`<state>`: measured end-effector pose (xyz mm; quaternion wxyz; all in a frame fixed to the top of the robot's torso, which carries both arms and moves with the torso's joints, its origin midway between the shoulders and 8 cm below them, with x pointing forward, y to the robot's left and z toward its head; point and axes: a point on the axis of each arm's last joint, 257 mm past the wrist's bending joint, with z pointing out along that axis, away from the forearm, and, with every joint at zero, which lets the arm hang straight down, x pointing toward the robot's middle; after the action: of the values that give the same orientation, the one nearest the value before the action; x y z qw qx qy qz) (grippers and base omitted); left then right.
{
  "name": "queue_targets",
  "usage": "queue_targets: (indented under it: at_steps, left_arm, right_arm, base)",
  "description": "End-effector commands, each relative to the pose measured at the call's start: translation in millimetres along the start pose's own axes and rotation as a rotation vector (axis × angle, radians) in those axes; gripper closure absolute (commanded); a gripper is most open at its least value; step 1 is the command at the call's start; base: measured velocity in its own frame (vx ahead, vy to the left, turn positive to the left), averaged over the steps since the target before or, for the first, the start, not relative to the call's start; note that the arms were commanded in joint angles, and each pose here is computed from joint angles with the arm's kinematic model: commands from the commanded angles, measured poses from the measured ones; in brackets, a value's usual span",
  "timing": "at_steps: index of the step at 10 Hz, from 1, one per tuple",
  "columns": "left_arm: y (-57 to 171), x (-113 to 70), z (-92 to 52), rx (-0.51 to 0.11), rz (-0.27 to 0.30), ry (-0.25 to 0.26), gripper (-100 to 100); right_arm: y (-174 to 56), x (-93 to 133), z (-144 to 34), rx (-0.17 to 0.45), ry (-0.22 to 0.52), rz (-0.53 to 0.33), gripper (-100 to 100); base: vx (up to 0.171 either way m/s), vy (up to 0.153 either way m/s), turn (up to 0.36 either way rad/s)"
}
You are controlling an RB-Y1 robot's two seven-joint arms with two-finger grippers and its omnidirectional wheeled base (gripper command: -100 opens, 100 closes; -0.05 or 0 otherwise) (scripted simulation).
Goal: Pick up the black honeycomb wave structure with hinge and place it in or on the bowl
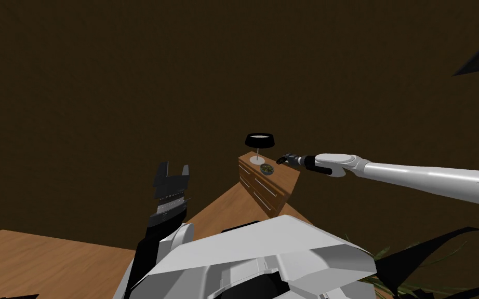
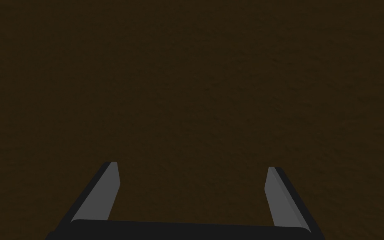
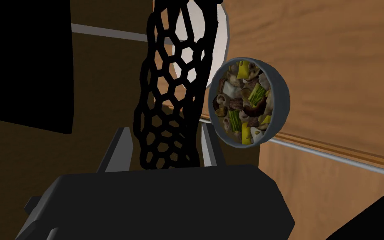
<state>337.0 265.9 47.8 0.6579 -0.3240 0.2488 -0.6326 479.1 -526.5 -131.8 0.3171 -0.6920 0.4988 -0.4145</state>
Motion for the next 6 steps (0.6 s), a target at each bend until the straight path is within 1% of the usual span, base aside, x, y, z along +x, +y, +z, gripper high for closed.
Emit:
queue_targets:
  at_steps: [1,4,5,6]
  left_arm:
    - [0.0,0.0,0.0,0.000,0.000,0.000,0]
    - [0.0,0.0,0.0,0.000,0.000,0.000,0]
    - [0.0,0.0,0.0,0.000,0.000,0.000,0]
    - [0.0,0.0,0.0,0.000,0.000,0.000,0]
  right_arm:
    - [12.5,-18.5,-1.5,-0.031,-0.046,0.018,100]
    - [40.6,-46.9,-5.0,-0.089,-0.112,0.052,100]
    - [61.4,-65.9,-9.1,-0.131,-0.153,0.078,100]
    - [61.4,-65.9,-9.1,-0.131,-0.153,0.078,100]
  base:
    - [0.112,0.004,0.045]
    - [0.171,-0.008,0.042]
    - [0.240,-0.007,0.078]
    - [0.184,-0.012,0.030]
